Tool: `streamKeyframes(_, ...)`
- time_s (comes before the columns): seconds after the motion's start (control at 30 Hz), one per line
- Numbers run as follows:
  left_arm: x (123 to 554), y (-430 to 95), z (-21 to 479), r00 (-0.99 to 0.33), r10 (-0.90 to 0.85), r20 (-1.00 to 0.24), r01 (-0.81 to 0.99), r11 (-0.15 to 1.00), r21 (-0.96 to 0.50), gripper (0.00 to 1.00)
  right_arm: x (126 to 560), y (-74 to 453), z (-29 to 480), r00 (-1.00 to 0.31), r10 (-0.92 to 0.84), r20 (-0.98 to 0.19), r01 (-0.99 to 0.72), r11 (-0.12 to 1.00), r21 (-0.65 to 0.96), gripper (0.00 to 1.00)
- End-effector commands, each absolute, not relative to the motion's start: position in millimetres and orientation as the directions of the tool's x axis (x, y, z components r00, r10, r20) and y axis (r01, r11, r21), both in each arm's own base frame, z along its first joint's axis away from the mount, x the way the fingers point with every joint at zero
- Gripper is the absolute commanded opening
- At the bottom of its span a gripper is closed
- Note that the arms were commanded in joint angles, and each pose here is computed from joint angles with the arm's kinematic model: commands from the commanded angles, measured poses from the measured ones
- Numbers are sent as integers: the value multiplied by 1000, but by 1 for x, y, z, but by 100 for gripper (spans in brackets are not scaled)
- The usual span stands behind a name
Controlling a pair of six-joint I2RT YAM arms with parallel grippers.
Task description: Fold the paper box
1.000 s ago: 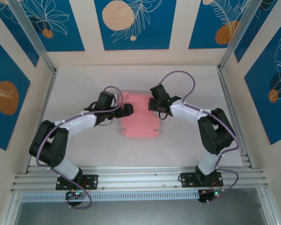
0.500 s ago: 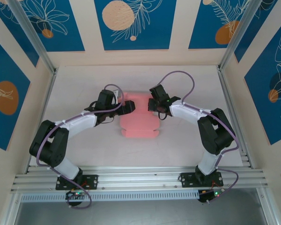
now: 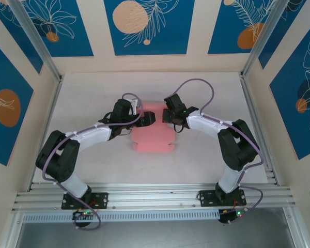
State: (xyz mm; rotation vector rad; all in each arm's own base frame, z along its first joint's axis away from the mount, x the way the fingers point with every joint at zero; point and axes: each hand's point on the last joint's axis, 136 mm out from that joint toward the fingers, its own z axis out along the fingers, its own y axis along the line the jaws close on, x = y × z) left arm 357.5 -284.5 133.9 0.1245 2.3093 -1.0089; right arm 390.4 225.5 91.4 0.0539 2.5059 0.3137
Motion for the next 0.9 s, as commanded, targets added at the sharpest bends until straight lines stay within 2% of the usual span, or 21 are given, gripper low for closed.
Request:
streamKeyframes(0.0,356,-287,145,-795,-137,-590,346,698,-628,93,394,230,94,-814,135,-564,-18,966,257,0)
streamKeyframes(0.27,329,-268,175,-765,-43,-643,429,711,-557,98,392,223,91,-841,147,-521,9,966,259,0)
streamKeyframes(0.43,323,-238,201,-717,-59,-694,425,753,-503,99,383,223,90,-873,136,-469,9,965,262,0)
streamKeyframes(0.57,337,-183,204,-665,-88,-741,296,880,-371,95,375,223,91,-887,132,-443,8,963,270,0)
streamKeyframes(0.67,351,-143,193,-661,-144,-736,163,930,-328,91,370,222,94,-887,137,-441,7,959,283,0)
streamKeyframes(0.87,375,-86,160,-615,-375,-694,-63,900,-431,76,363,222,100,-885,125,-448,-12,956,292,0)
